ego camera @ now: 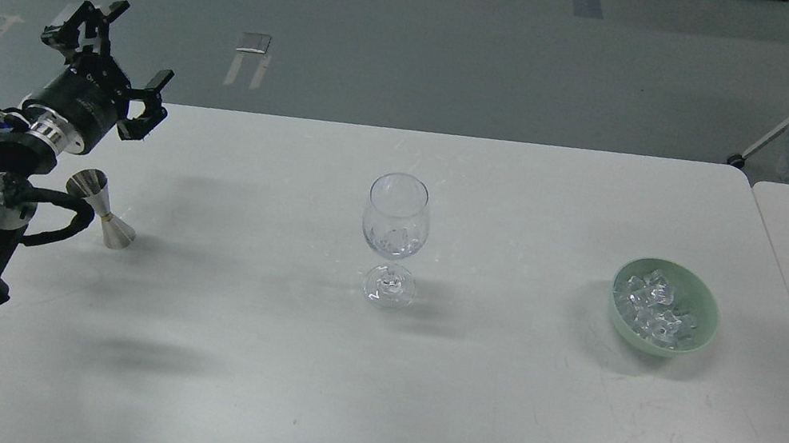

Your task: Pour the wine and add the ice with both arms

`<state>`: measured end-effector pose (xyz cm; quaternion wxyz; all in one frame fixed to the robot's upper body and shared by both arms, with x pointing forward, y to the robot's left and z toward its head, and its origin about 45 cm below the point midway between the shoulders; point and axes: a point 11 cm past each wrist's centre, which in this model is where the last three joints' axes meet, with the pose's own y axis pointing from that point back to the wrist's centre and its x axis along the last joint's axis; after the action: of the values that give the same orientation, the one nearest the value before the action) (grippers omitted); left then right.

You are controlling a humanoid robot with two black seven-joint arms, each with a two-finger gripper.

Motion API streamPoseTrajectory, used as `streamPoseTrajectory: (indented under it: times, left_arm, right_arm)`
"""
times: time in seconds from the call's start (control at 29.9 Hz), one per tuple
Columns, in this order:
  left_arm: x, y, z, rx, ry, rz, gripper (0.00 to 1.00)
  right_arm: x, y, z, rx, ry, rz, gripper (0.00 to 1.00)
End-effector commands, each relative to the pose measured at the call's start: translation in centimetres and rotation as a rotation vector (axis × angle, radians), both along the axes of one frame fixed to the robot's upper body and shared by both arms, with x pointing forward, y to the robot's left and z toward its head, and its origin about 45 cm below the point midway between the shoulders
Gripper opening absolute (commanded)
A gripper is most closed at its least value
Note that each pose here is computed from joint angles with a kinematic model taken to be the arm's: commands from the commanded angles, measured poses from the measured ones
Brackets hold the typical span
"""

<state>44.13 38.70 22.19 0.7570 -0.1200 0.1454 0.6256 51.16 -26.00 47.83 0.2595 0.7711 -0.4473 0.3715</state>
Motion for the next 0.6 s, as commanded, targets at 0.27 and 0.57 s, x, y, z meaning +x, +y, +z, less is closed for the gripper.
streamPoseTrajectory:
  times: [0.27, 0.57]
  left_arm:
    - [1.1, -0.4, 2.0, -0.021, -0.044, -0.002, 0.99]
    - [1.5, -1.0, 2.2, -0.119, -0.057, 0.012, 0.99]
  right_arm:
    - [1.3, -5.8, -5.4, 0.663, 0.202, -0.105, 1.0]
    - [1.6, -7.9, -11.9, 1.116, 0.232, -0.249, 0.98]
